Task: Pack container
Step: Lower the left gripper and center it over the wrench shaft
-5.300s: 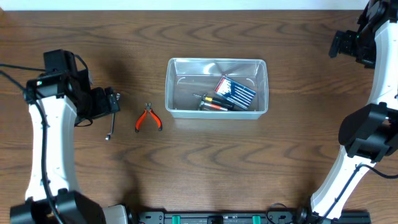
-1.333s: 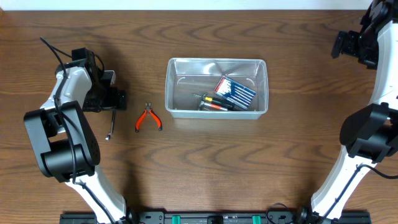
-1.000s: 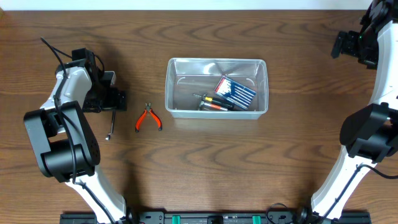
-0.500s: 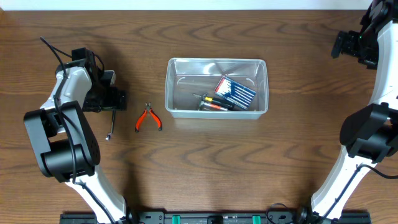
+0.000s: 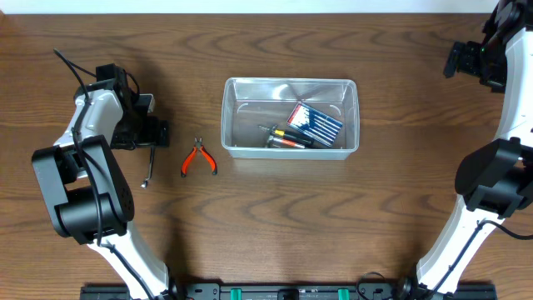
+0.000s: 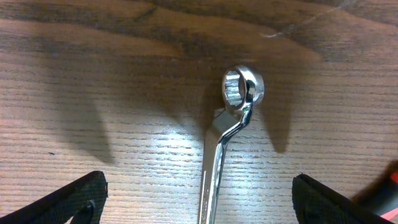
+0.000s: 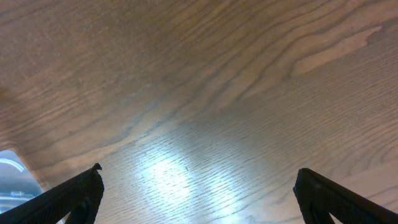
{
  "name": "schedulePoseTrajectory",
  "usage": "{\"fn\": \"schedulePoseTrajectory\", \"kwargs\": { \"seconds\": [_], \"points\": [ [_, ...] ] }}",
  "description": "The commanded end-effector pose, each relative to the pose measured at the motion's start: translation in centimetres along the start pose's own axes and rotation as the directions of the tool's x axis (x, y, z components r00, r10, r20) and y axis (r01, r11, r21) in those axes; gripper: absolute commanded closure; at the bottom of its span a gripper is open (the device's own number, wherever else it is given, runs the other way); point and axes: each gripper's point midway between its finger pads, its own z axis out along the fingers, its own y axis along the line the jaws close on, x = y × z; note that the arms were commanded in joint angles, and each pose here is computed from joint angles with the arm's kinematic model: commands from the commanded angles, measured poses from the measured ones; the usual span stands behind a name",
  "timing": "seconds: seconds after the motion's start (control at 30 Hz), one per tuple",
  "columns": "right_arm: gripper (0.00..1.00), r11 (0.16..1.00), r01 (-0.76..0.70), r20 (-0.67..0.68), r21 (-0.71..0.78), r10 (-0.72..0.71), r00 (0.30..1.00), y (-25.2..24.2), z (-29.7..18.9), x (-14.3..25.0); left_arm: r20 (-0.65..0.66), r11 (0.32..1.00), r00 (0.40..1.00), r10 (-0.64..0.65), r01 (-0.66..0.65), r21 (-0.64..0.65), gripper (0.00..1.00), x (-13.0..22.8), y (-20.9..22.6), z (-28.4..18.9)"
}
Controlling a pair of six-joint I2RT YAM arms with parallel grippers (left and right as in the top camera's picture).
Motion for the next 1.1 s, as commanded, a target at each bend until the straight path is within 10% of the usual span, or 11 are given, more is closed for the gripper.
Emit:
{"fn": "schedulePoseTrajectory", "kwargs": {
  "seconds": [0.0, 1.07],
  "points": [
    [0.01, 1.0, -0.015, 0.005, 0.008, 0.015, 1.0, -0.4, -0.2, 0.0, 0.0, 1.0, 1.0, 0.012, -0.012, 0.01, 0.07, 0.0, 0.0, 0.1],
    [0.01, 1.0, -0.016, 0.005, 0.009, 0.016, 1.0, -0.4, -0.2, -0.1, -0.036, 1.0, 0.999, 0.006, -0.007, -0.008, 0.07, 1.4, 0.2, 1.2]
  ]
}}
